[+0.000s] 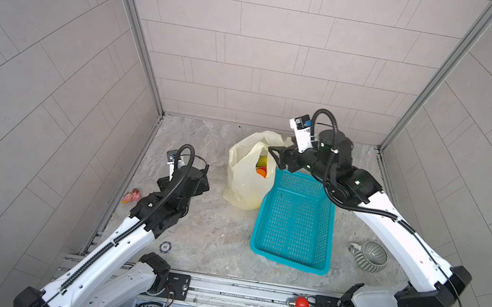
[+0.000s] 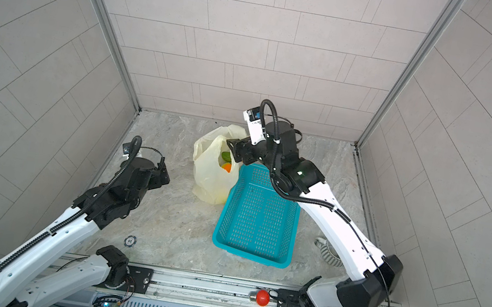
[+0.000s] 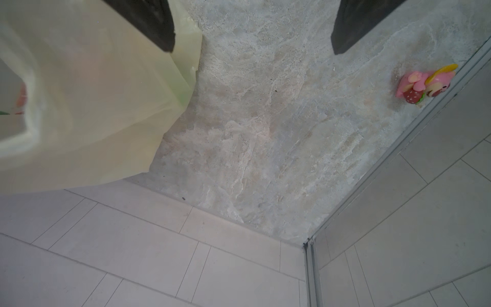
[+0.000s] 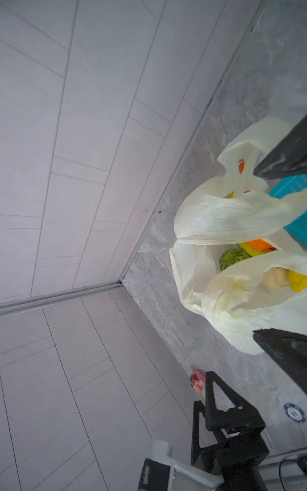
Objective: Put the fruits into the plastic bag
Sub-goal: 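Set the bag down and open the right gripper, withdrawing both arms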
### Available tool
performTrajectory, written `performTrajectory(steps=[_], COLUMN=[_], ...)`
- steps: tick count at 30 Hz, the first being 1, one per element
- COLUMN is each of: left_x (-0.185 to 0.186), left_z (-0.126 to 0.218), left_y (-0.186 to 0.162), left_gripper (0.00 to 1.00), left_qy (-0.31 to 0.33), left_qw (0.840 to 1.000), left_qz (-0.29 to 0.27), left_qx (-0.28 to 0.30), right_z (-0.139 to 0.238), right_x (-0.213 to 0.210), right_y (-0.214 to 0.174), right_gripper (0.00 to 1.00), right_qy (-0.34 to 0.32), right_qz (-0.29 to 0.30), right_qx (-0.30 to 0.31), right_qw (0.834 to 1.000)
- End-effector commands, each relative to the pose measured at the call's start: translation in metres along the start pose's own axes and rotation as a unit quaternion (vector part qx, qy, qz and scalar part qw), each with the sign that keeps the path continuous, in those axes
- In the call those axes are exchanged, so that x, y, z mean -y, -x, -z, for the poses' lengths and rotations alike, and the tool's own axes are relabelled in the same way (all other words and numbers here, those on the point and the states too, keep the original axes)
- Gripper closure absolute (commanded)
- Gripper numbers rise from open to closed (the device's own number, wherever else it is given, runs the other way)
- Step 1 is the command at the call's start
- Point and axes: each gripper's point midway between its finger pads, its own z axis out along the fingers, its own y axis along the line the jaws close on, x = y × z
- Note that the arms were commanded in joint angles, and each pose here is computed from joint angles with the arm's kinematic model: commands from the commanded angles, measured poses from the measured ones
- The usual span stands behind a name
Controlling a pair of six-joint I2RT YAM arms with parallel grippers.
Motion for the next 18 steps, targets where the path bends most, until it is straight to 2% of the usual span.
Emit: performTrajectory(steps=[1,3,5,9,11,14,16,18], left_x=[-0.010,-0.014,-0.021,-0.047,-0.062,-0.076,-0.086,-0.093], left_z=[-0.004,-0.008,-0.011,-0.020,-0.026,-0.035,-0.041,-0.052], left_y=[0.010,0.013,0.020,0.031,0.034,0.039,0.040,0.036], left_gripper=[0.00,0.00,0.00,0.00,0.00,0.00,0.00,0.00], left_qy=[0.035,0.048,0.071,0.136,0.176,0.231,0.266,0.283], left_qw=[0.999,0.999,0.997,0.989,0.982,0.965,0.953,0.948], left_qz=[-0.003,0.001,0.006,0.010,-0.009,-0.068,-0.086,-0.097], left_qx=[0.007,0.012,0.028,0.054,0.070,0.100,0.113,0.108], right_z=[0.018,0.034,0.053,0.082,0.086,0.079,0.075,0.072], right_x=[0.036,0.062,0.096,0.160,0.184,0.202,0.207,0.213], right_y=[-0.009,-0.012,-0.018,-0.052,-0.077,-0.118,-0.148,-0.181], right_gripper=[0.01,0.01,0.01,0.01,0.00,0.00,0.01,0.01], right_qy=[-0.071,-0.119,-0.198,-0.371,-0.428,-0.474,-0.488,-0.502], right_qz=[-0.010,-0.026,-0.036,-0.010,0.007,0.045,0.056,0.058], right_qx=[0.018,0.036,0.056,0.050,0.041,0.035,0.027,0.012], right_qw=[0.997,0.992,0.978,0.927,0.903,0.879,0.871,0.863])
